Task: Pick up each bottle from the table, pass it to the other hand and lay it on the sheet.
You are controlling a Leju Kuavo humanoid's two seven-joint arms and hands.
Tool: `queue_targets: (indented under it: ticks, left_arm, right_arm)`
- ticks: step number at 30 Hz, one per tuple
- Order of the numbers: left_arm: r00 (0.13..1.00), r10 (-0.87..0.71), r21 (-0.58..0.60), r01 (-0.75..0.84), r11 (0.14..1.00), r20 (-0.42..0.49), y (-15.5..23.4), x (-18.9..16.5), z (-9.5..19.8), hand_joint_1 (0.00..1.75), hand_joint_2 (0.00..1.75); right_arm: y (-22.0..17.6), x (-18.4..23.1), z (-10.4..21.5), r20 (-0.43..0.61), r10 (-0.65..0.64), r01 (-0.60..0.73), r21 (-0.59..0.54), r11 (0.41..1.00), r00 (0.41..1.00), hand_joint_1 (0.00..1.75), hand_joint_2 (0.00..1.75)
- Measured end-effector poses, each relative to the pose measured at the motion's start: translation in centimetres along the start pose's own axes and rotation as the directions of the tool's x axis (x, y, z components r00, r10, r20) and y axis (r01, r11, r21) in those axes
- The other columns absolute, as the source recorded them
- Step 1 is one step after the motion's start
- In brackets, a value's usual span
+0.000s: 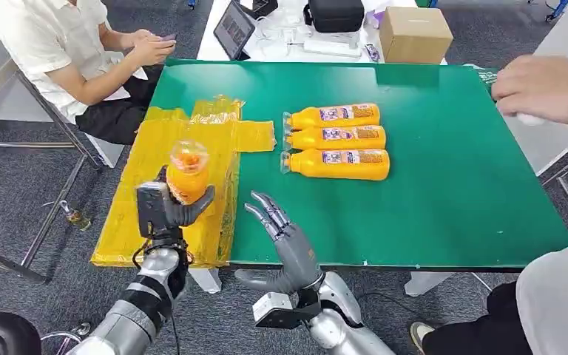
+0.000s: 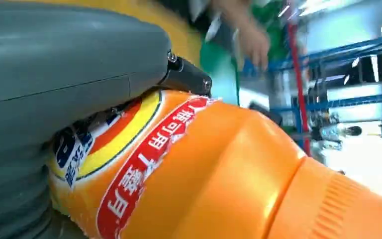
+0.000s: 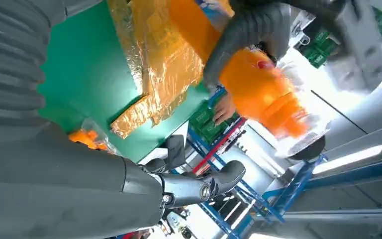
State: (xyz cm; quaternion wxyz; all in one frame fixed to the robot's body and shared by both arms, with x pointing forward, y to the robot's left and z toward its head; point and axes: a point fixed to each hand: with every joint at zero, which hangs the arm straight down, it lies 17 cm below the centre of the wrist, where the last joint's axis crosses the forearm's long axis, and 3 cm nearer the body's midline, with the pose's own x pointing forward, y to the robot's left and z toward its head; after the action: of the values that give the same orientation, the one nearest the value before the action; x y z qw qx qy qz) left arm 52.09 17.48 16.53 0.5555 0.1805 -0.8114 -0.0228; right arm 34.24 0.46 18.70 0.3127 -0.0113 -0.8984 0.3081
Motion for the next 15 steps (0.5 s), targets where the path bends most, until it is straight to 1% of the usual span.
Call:
queue_targets:
  ticks: [1, 2, 3, 4, 5, 6, 9, 11, 13, 15]
  left_arm:
    - [0.987, -0.153, -0.044, 0.155, 0.987, 0.051, -0.6, 0.3, -0.3, 1.75, 1.75]
    - [0.946, -0.299, -0.092, 0.311, 0.946, 0.126, -1.6, 0.7, -0.5, 1.75, 1.75]
    - [0.886, -0.42, -0.125, 0.447, 0.886, 0.195, -2.5, 0.8, -0.7, 1.75, 1.75]
    - [0.832, -0.5, -0.147, 0.541, 0.828, 0.24, -3.2, 0.7, -0.9, 1.75, 1.75]
    - [0.776, -0.571, -0.174, 0.621, 0.764, 0.266, -3.9, 0.0, -1.1, 1.75, 1.75]
    - [0.755, -0.601, -0.201, 0.652, 0.731, 0.261, -4.2, -0.7, -1.2, 1.75, 1.75]
    - [0.723, -0.658, -0.389, 0.68, 0.622, 0.211, -5.7, -4.5, -0.7, 1.75, 1.75]
    - [0.659, -0.719, -0.526, 0.702, 0.48, 0.223, -6.8, -7.6, 0.8, 1.75, 1.75]
    - [0.595, -0.764, -0.578, 0.725, 0.375, 0.251, -6.9, -9.3, 1.7, 1.75, 1.75]
    - [0.564, -0.783, -0.611, 0.725, 0.316, 0.264, -6.9, -10.0, 1.7, 1.75, 1.75]
  right_arm:
    - [0.1, 0.1, -0.1, 0.004, -0.006, 0.006, 0.003, 1.0, 1.0, 0.0, 1.75]
    - [0.1, 0.2, -0.1, 0.008, -0.013, 0.013, 0.005, 1.0, 1.0, 0.0, 1.75]
    - [0.1, 0.2, -0.2, 0.008, -0.016, 0.016, 0.004, 1.0, 1.0, 0.0, 1.75]
    - [0.0, 0.2, -0.4, 0.008, -0.019, 0.018, 0.003, 1.0, 1.0, 0.0, 1.75]
    - [-0.1, 0.3, -0.6, 0.012, -0.023, 0.023, 0.002, 1.0, 1.0, 0.0, 1.75]
    - [-0.1, 0.4, -0.7, 0.015, -0.025, 0.025, -0.001, 1.0, 1.0, 0.0, 1.75]
    - [-0.2, 0.5, -0.9, 0.017, -0.035, 0.035, 0.005, 0.999, 0.999, 0.0, 1.75]
    - [-0.1, 0.5, -0.9, 0.018, -0.044, 0.043, 0.012, 0.999, 0.999, 0.0, 1.75]
    - [-0.1, 0.6, -1.0, 0.018, -0.05, 0.049, 0.015, 0.999, 0.999, 0.0, 1.75]
    - [0.0, 0.6, -1.0, 0.018, -0.055, 0.054, 0.018, 0.998, 0.998, 0.0, 1.75]
